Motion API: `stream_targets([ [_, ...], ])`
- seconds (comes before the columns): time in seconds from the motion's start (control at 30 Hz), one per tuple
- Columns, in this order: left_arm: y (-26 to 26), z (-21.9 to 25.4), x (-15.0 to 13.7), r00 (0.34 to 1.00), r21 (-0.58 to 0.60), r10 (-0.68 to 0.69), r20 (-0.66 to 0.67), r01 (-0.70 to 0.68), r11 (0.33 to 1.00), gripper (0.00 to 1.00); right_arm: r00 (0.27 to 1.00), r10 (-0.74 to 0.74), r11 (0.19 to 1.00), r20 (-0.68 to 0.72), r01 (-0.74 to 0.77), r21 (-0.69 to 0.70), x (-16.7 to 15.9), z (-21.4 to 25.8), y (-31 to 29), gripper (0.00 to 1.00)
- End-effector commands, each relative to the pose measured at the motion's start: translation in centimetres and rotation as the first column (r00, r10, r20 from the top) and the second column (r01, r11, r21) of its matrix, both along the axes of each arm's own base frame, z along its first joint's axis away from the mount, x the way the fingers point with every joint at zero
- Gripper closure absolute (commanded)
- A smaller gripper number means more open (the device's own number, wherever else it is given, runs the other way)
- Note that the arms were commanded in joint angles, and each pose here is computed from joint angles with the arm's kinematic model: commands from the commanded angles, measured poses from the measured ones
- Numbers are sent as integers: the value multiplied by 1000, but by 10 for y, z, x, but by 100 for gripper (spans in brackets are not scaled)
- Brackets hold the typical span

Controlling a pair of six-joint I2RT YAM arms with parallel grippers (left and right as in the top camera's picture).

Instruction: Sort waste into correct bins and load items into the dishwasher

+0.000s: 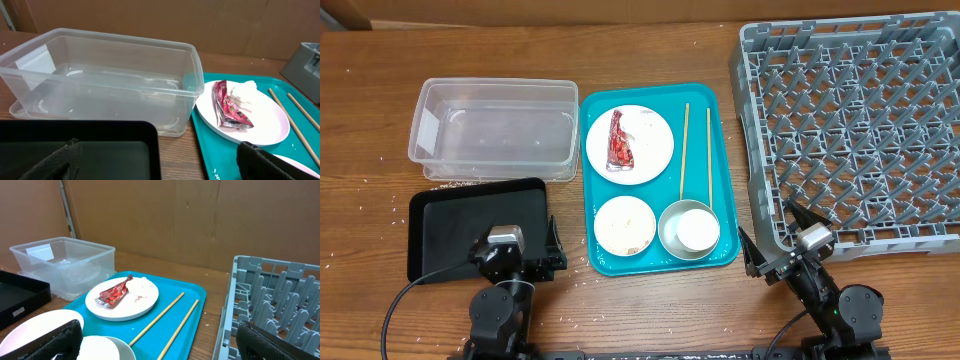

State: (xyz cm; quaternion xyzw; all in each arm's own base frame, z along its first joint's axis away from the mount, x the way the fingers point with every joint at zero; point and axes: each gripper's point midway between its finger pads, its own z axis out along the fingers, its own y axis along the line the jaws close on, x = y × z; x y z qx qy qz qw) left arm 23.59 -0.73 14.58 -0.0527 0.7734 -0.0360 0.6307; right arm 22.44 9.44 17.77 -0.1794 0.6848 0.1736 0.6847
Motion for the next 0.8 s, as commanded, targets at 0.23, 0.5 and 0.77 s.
stream_targets([
  [0.23, 4, 1, 0, 1000, 30, 17, 7, -17, 999, 0, 1000, -2, 1000, 6, 2, 5, 0, -1, 0, 0],
  [0.5, 3, 5, 1, 1000, 14, 11, 26, -11, 1000, 0, 998, 58, 998, 7, -58, 6, -5, -1, 8, 0],
  [0.77, -46, 13, -4, 969, -163, -241, 55, 247, 955, 0, 973, 155, 939, -172, -91, 333, -12, 2, 18, 0],
])
